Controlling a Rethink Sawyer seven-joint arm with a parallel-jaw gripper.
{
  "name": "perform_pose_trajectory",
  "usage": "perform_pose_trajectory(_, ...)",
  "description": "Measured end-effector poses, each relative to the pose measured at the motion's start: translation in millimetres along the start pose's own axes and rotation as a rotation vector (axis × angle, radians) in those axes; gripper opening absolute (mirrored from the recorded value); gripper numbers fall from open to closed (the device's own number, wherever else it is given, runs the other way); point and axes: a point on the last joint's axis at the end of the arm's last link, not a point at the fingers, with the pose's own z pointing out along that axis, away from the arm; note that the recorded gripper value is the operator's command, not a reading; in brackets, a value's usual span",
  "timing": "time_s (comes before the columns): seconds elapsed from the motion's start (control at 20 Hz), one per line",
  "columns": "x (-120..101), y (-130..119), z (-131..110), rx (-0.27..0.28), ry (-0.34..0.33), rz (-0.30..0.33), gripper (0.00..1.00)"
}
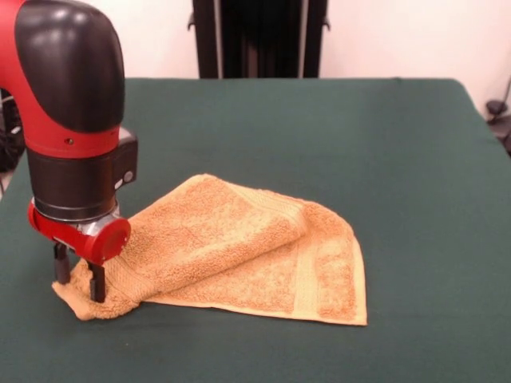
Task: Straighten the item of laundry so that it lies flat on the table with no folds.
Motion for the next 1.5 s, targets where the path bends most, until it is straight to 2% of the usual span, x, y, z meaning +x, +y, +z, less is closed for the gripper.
perform_pose_trajectory(0.05, -0.1, 0.0, 0.0, 0.000, 0.000, 0.000, 1.00)
perform_pose_trajectory(0.1, -0.2, 0.7, -0.1, -0.001, -0.001, 0.001, 0.00)
perform_pose_trajectory(1.15, -3.5, 8.1, -3.1, 0.012, -0.019, -0.018, 0.00)
perform_pose_trajectory(1.35, 3.8, 2.3, -20.9, 0.027, -0.015, -0.021, 0.00)
perform_pose_trajectory(1.45, 8.5, -6.0, -36.1, 0.033, -0.011, -0.011, 0.00)
perform_pose_trajectory(1.5, 13.0, -18.7, -52.4, 0.038, -0.008, 0.005, 0.00)
